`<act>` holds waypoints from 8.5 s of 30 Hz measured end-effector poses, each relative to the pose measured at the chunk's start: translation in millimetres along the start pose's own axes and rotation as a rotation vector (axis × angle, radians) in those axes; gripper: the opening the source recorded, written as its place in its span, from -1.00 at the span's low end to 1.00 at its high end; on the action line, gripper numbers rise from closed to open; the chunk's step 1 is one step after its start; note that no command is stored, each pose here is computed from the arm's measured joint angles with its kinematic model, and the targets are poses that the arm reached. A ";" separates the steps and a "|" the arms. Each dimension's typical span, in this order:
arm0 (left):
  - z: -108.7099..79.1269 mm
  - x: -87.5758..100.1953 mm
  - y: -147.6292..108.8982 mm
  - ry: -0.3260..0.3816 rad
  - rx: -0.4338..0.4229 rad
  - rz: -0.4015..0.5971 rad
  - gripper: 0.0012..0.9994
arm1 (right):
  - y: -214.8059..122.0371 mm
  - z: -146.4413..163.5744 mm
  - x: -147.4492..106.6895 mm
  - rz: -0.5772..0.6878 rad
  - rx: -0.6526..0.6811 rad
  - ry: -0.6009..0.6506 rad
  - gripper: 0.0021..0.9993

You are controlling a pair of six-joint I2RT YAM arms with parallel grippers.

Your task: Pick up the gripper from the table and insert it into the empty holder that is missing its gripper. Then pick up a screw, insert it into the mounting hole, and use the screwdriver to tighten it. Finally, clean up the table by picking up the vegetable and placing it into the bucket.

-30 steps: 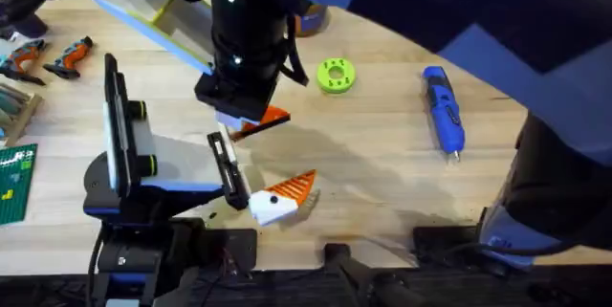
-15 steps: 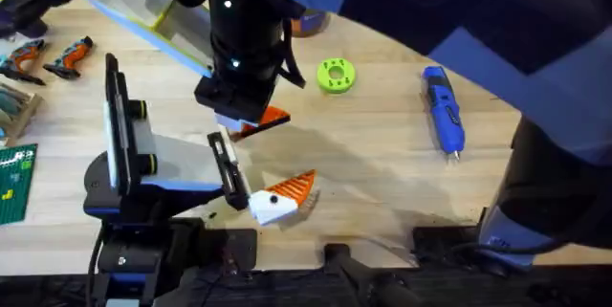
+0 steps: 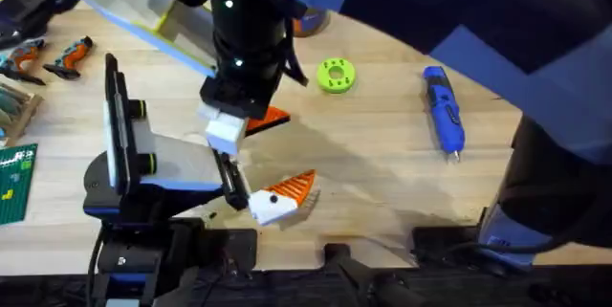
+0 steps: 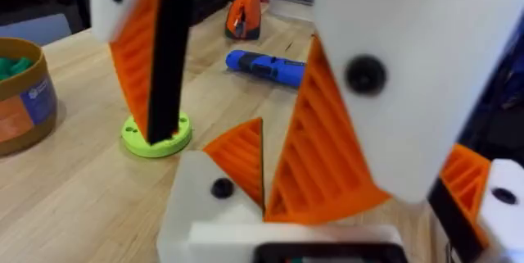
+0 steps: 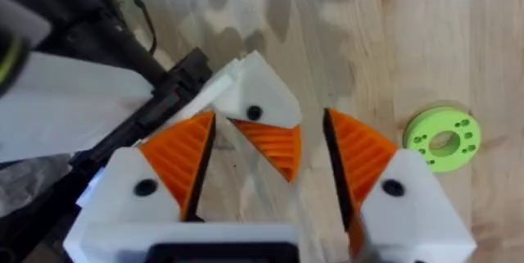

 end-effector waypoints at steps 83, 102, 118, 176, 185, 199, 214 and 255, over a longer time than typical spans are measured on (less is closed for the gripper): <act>-0.2 0.0 0.0 0.002 -0.001 0.000 0.97 | -75.1 -123.1 -320.0 -0.018 -0.627 1.189 0.64; -0.1 0.0 0.0 0.006 -0.001 0.000 -0.99 | -67.8 -135.0 -351.8 0.010 -0.594 1.313 0.64; -0.1 0.0 0.0 0.006 -0.001 0.000 -0.99 | 4.6 -152.8 -363.2 0.164 -0.344 1.258 0.64; -0.1 0.1 0.0 0.006 -0.001 0.000 -0.99 | 80.7 -181.7 -388.9 0.205 -0.292 1.237 0.10; -0.1 0.1 0.0 0.006 -0.001 0.000 -0.99 | 81.4 -182.3 -389.2 0.206 -0.293 1.234 -0.95; -0.1 -0.1 0.0 0.006 -0.001 0.000 -0.99 | 33.6 -197.6 -341.6 0.091 -0.377 1.129 -0.95; -0.1 0.0 0.0 0.006 -0.001 0.000 -0.99 | -142.0 -229.0 -186.2 -0.464 -0.669 0.820 -0.95; -0.1 0.0 0.0 0.006 -0.001 0.000 -0.99 | -173.9 -111.6 -62.6 -1.447 -0.235 0.184 -0.95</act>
Point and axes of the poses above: each hand's point on the last joint's axis, 136 mm out from that joint toward the fingers, its own y axis out along the fingers, its own z axis along the line the jaws close on, x = y × z, the point moved 1 cm from there along -y, back along the fingers, and after that the axes turned 8 degrees about -y, right-handed, at the moved point
